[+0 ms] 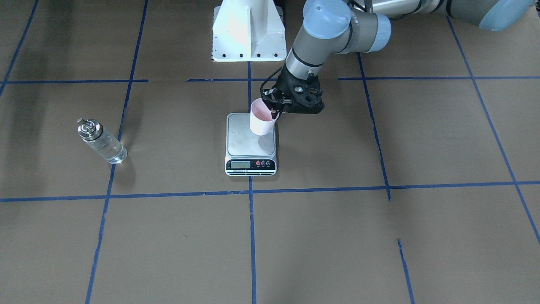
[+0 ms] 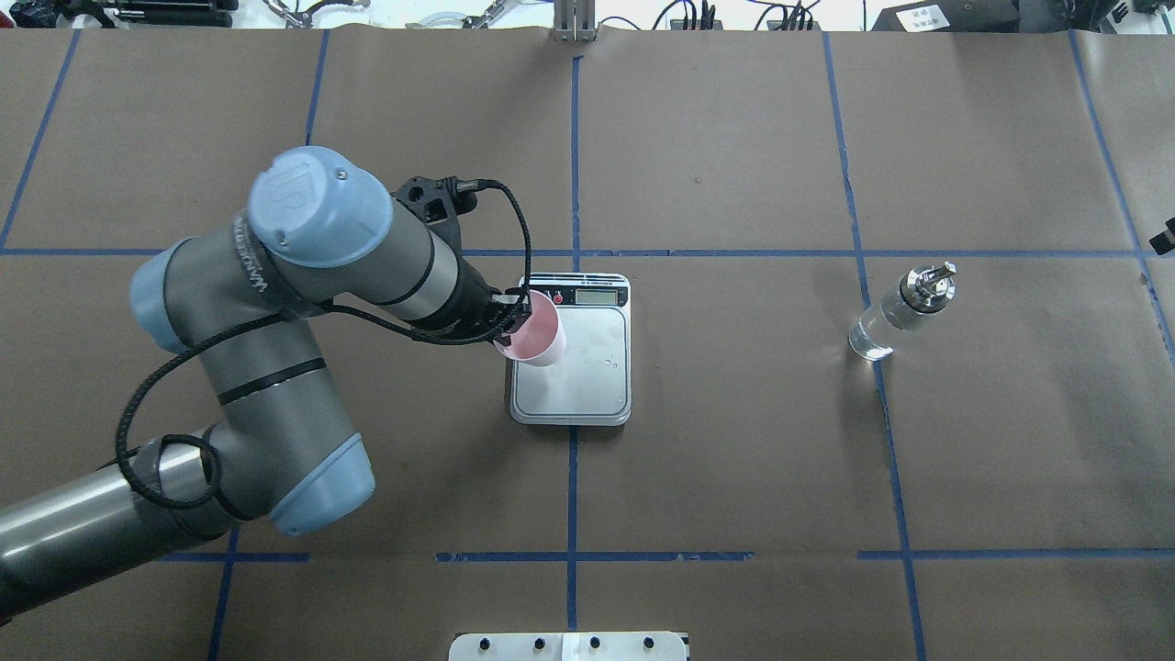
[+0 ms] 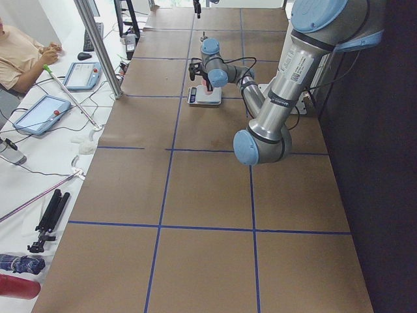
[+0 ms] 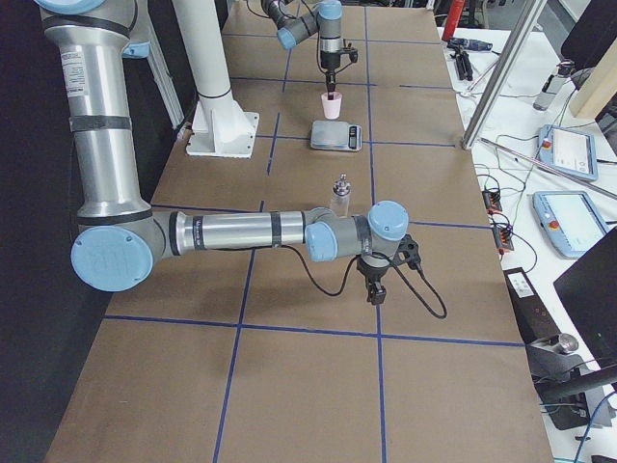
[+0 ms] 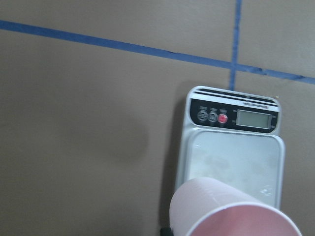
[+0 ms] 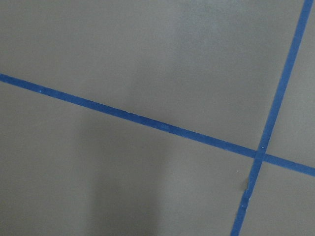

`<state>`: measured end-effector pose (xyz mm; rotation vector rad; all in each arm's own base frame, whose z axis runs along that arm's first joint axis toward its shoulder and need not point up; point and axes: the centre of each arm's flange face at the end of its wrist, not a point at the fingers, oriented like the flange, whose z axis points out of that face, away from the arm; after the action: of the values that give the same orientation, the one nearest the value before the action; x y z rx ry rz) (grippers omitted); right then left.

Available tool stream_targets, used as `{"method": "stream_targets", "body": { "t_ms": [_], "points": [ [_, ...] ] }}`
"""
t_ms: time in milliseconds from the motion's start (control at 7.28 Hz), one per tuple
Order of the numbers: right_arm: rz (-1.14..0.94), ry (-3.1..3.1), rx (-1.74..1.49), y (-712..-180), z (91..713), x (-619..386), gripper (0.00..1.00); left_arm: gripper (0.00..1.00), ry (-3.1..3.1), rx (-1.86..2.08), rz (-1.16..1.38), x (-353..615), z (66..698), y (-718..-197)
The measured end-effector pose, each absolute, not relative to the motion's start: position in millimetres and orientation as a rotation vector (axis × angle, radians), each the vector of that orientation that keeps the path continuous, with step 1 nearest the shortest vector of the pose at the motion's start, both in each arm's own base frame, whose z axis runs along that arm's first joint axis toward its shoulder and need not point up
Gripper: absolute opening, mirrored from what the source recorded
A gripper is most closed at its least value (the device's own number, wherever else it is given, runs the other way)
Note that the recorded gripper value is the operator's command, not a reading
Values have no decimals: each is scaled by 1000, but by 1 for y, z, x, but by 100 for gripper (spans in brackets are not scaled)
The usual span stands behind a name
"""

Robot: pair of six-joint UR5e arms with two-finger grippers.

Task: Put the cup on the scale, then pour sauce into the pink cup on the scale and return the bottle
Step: 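Carry the pink cup with the left gripper onto the scale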

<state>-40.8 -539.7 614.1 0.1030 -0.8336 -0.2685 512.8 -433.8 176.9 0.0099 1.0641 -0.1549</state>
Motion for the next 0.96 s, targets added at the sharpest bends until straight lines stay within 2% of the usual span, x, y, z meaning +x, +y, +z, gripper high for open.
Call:
{"method": "stream_targets", "body": {
  "t_ms": [961],
  "points": [
    [-268, -876, 87, -537, 618, -43, 100, 0, 1045, -43, -197, 545, 173, -427]
  ]
}}
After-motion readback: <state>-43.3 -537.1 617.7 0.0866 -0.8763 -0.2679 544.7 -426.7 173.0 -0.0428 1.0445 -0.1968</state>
